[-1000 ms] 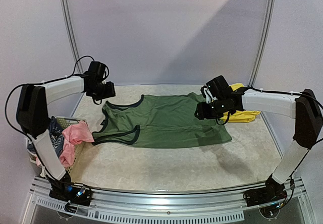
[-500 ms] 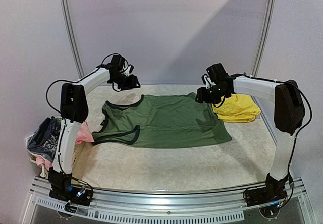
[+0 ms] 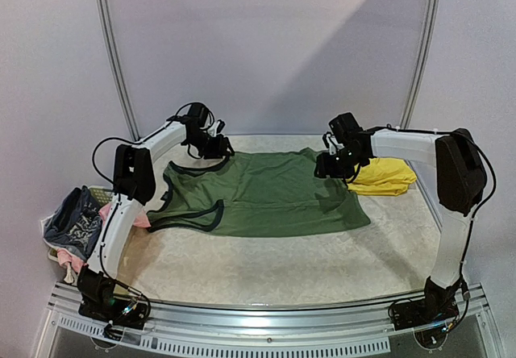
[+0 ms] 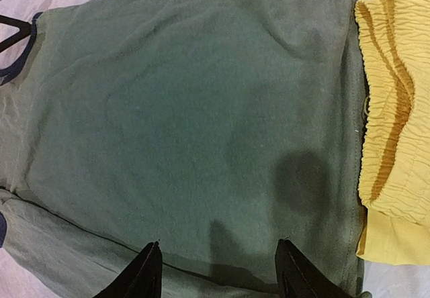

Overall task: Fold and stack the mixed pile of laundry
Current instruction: Fold the 1/3-folded tank top at the center of the board.

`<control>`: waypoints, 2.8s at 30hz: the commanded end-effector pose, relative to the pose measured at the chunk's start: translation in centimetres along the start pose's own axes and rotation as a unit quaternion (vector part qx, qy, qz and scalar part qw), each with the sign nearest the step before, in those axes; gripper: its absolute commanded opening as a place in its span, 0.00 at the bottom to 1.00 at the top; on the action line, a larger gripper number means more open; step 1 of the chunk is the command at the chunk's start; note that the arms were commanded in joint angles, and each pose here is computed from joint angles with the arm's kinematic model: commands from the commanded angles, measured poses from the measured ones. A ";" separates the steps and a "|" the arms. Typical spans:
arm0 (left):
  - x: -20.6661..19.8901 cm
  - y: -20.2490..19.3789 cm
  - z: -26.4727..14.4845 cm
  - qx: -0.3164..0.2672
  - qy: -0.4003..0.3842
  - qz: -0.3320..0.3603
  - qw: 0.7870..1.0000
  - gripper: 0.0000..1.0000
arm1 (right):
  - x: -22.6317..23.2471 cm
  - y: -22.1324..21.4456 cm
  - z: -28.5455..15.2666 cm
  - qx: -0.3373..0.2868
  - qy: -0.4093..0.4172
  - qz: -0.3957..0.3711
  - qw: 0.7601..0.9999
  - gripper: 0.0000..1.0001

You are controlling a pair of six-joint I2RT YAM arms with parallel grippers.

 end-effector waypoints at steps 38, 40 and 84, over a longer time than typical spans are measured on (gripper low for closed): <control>7.6 -1.8 -1.2 -0.044 0.007 -0.115 0.992 0.00 | -1.9 13.8 7.2 -0.071 0.078 0.052 0.993 0.57; 7.5 -1.9 -1.1 -0.042 0.002 -0.114 0.993 0.00 | -3.1 15.3 8.1 -0.084 0.094 0.077 0.989 0.57; 4.7 -1.8 0.6 -0.027 -0.022 -0.099 0.995 0.00 | -8.3 17.1 19.3 -0.140 0.185 0.298 0.926 0.19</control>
Point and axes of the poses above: each gripper's point midway between its finger pads, its own z axis out along the fingers, its own x axis along the line the jaws close on, y = z × x, the point moved 7 cm from there along -z, back along the fingers, and after that the axes turned 7 degrees about z, right-handed, at the moved point
